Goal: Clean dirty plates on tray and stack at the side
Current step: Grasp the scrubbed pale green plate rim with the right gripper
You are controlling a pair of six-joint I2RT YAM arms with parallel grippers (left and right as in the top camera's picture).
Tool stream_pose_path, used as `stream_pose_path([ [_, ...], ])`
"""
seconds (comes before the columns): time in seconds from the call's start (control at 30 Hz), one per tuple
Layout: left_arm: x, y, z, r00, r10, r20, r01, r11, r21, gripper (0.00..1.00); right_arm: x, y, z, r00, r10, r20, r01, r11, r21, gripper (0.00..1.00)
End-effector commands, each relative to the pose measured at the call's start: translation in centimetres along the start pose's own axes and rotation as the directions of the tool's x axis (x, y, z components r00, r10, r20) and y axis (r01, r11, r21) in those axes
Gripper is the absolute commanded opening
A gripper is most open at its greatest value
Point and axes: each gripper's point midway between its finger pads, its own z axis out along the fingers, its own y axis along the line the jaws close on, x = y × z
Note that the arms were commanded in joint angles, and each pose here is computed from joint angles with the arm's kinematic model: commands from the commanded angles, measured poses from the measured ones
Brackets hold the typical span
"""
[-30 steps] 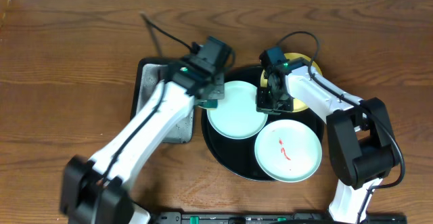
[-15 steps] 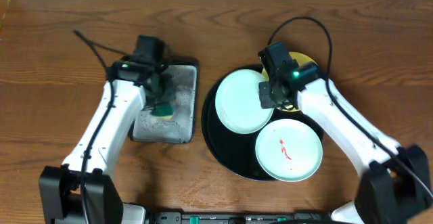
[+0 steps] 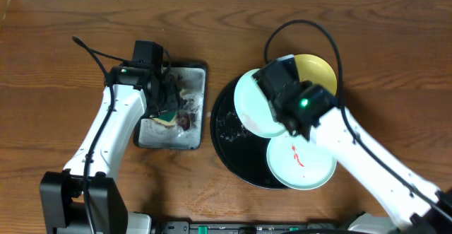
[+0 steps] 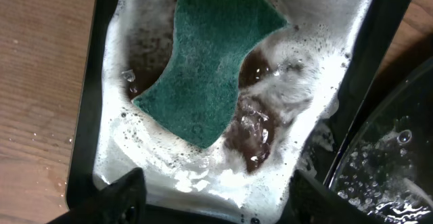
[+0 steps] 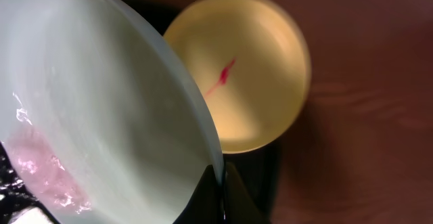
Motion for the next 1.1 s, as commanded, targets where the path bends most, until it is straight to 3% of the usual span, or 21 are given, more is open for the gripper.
stream_pose_path([
  [0.0, 0.2, 0.1, 0.1, 1.000, 0.001, -0.007, -0.001, 1.000, -0.001, 0.72, -1.6, -1.6, -2.5, 0.990, -0.070, 0.123, 0.047, 0.981, 0.186, 0.01],
  [0.23, 0.1, 0.1, 0.1, 1.000, 0.001, -0.007, -0.001, 1.000, -0.001, 0.82, -2.1, 0.9, -5.6, 0.951, -0.224, 0.213, 0.166, 0.951, 0.260, 0.01],
  [0.67, 0.1, 0.1, 0.1, 1.000, 0.001, -0.007, -0.001, 1.000, -0.001, 0.83, -2.8, 2.0, -9.5, 0.878, -0.369, 0.306, 0.228, 0.883, 0.411, 0.01],
  [1.07, 0.1, 0.1, 0.1, 1.000, 0.001, -0.007, -0.001, 1.000, -0.001, 0.84, -2.7, 2.5, -9.7, 0.868, -0.388, 0.309, 0.248, 0.879, 0.408, 0.01],
])
